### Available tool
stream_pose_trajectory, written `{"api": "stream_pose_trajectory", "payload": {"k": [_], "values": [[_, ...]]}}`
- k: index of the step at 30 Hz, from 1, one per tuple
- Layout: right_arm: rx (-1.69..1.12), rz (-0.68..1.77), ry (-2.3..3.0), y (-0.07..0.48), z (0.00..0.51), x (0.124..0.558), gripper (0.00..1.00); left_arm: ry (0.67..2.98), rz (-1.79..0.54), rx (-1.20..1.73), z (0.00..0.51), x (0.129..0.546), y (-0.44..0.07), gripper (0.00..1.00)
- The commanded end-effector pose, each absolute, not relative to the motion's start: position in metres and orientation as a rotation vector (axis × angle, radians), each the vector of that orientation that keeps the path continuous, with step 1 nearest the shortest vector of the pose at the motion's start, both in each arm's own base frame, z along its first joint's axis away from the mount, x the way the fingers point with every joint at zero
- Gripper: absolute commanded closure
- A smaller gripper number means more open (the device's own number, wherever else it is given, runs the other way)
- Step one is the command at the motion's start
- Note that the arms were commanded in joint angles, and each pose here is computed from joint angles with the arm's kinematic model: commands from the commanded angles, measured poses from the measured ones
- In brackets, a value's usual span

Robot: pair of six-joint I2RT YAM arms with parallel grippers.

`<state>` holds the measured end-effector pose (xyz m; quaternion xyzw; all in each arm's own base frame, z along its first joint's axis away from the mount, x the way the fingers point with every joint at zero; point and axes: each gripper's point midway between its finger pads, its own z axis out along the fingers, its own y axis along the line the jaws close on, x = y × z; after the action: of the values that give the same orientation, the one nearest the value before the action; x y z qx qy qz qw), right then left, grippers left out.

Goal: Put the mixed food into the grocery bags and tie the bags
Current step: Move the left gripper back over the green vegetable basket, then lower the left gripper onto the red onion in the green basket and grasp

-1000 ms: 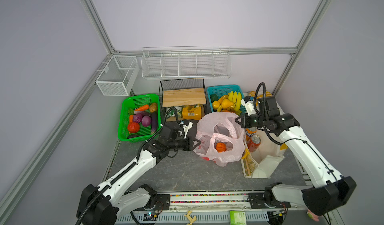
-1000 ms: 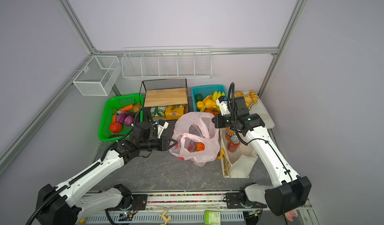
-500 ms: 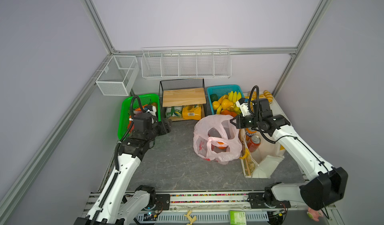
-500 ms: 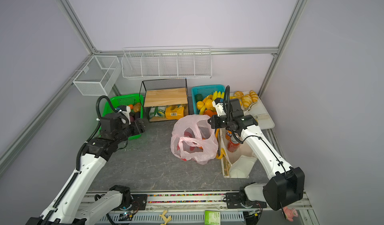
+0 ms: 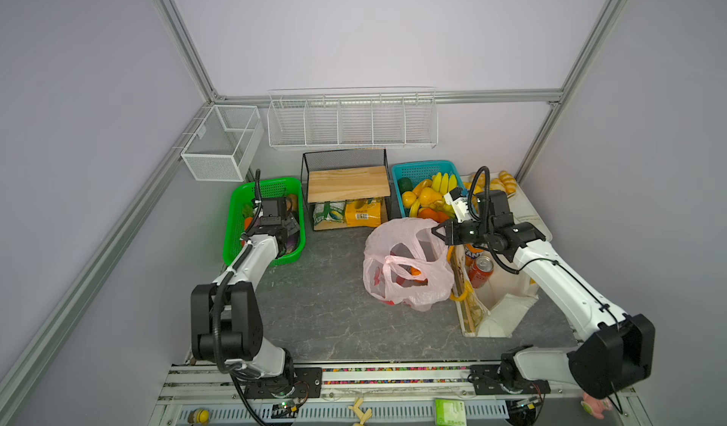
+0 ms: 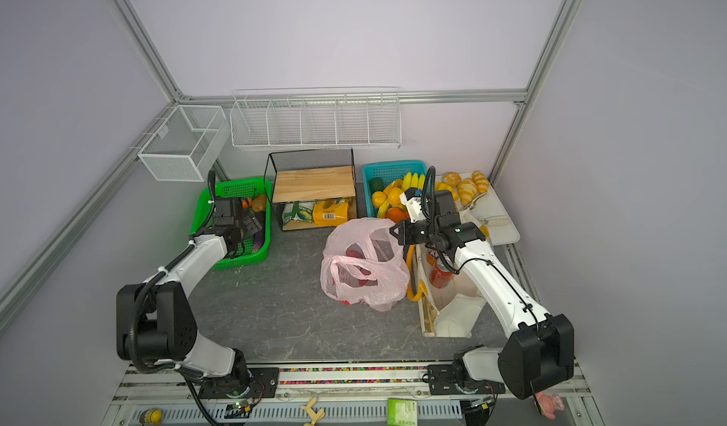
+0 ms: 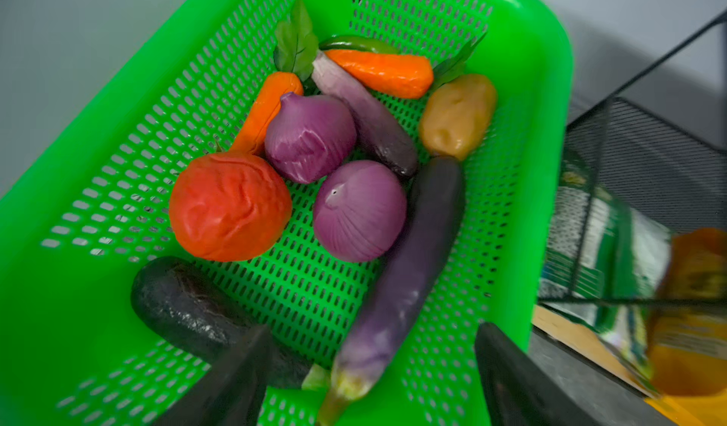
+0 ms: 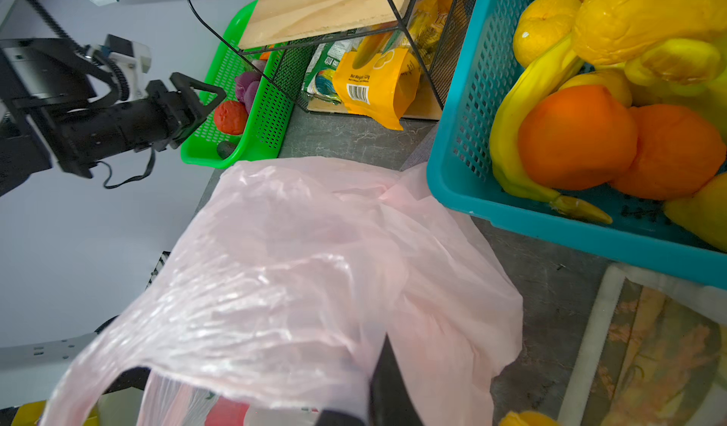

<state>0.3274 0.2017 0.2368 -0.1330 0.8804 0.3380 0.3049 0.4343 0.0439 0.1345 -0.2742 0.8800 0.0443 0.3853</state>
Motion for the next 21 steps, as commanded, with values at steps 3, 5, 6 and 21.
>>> {"api": "stream_pose_trajectory", "payload": {"k": [3, 5, 6, 21], "values": [[-0.368, 0.917, 2.293, 0.202, 0.245, 0.323, 0.92, 2.147, 0.122, -0.782, 0.133, 0.469, 0.062, 0.14], [-0.369, 0.914, 2.293, 0.202, 0.245, 0.323, 0.92, 2.177, 0.113, -0.821, 0.117, 0.475, 0.065, 0.14], [-0.369, 0.909, 2.292, 0.201, 0.245, 0.323, 0.92, 2.187, 0.11, -0.829, 0.112, 0.479, 0.066, 0.14], [-0.372, 0.905, 2.299, 0.202, 0.243, 0.324, 0.92, 2.288, 0.063, -0.941, 0.075, 0.501, 0.068, 0.12]]}}
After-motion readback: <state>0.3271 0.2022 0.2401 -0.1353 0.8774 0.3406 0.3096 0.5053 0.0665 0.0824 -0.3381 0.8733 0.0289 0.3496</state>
